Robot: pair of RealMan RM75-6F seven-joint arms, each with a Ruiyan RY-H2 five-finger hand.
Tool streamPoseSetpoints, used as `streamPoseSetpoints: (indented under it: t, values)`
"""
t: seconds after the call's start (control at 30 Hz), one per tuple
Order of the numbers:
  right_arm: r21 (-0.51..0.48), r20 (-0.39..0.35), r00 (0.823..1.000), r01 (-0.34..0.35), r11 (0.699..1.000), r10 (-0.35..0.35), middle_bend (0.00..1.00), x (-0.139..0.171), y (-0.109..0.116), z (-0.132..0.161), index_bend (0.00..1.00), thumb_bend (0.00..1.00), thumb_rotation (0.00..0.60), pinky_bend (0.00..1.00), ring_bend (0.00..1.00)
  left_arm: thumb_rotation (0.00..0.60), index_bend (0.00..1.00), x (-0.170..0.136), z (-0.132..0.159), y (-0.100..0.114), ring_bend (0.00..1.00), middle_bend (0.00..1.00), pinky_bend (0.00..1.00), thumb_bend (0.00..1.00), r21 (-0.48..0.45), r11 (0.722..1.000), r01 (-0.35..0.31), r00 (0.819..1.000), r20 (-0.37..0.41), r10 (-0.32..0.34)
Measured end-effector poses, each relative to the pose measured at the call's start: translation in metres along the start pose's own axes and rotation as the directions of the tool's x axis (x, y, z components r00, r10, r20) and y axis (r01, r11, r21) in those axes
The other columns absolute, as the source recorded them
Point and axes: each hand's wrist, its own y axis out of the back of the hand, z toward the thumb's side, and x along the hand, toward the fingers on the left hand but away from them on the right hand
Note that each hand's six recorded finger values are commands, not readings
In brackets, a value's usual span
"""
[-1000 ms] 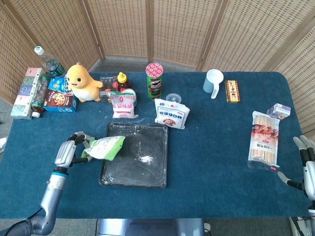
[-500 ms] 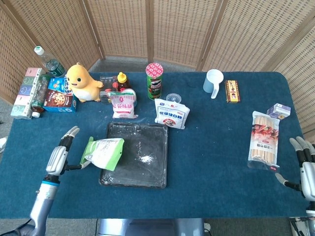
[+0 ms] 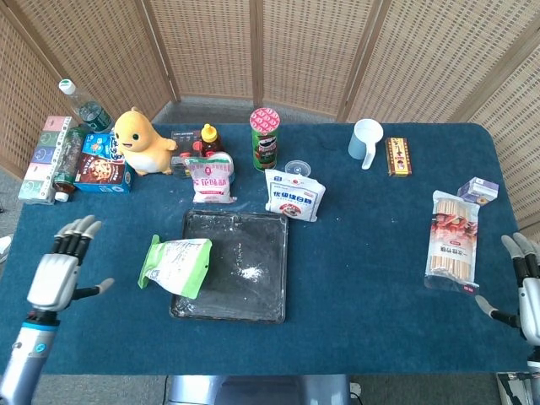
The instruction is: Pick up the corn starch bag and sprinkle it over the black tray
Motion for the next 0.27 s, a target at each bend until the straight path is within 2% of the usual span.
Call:
streamPoseSetpoints:
  t: [0.1,0.2,0.27]
  values:
    - [0.018,0.003,1.0,0.025,1.0,-0.025,0.0,-0.002,0.002,-0.001,0.0,0.05,0.6,0.0,0.0,0.6,0.0,-0.012,-0.011,0.021,0.0,0.0,0.03,0.0,0.112,0.994,0.016,0.997,-0.08,-0.007]
    - [0.043,0.007,0.999,0.054,0.998,-0.054,0.0,-0.002,0.004,-0.002,0.0,0.05,0.6,0.0,0.0,0.6,0.0,-0.026,-0.027,0.038,0.0,0.0,0.03,0.0,0.152,0.987,0.046,0.984,-0.176,-0.019]
    - [0.054,0.011,0.998,0.068,0.996,-0.069,0.0,-0.001,0.005,-0.003,0.01,0.05,0.6,0.0,0.0,0.6,0.0,-0.032,-0.033,0.042,0.0,0.0,0.03,0.0,0.156,0.986,0.059,0.977,-0.211,-0.025]
